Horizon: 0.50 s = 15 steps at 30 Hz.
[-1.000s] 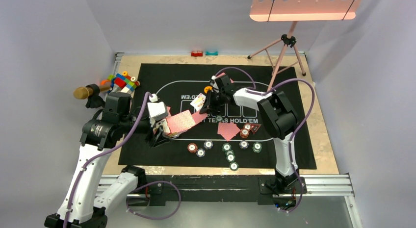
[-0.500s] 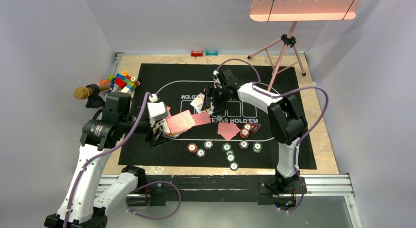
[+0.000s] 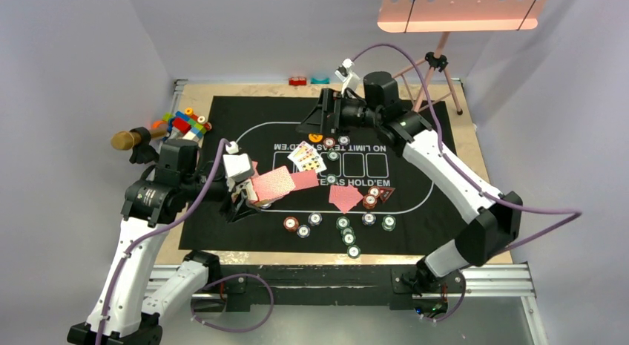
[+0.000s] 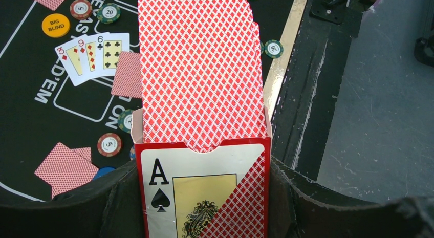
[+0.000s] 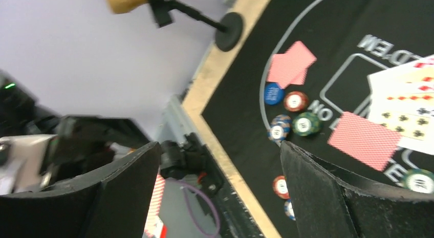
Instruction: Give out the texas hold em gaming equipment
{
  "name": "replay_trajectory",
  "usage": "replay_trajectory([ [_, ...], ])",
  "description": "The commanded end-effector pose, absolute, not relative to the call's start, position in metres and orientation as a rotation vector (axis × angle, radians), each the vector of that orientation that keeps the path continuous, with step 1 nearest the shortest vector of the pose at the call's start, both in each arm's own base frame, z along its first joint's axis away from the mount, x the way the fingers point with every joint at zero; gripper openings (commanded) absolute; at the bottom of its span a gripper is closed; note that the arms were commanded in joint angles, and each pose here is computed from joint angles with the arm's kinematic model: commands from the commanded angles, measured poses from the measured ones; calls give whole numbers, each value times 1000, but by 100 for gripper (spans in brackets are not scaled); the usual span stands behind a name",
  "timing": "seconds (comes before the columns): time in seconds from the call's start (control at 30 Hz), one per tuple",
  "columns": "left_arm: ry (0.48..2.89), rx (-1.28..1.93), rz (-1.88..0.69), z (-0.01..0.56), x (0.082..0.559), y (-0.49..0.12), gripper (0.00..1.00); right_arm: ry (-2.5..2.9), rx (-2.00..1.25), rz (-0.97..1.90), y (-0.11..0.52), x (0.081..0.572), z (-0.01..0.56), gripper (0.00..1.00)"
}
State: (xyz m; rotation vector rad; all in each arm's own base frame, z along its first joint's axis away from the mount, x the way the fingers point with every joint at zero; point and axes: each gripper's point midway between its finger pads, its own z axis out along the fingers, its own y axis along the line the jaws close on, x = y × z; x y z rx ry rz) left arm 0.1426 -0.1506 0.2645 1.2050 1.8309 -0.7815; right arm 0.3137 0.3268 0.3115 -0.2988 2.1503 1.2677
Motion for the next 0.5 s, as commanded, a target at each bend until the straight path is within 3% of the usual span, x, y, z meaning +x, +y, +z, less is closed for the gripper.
replay_trajectory([
  [0.0,1763,1209,-773,274,150,-154,0,2065,-365,1533,343,276,340,92],
  [0.47,1761,1205,-775,277,157,-156,0,2131,-599,1593,391,202,317,96],
])
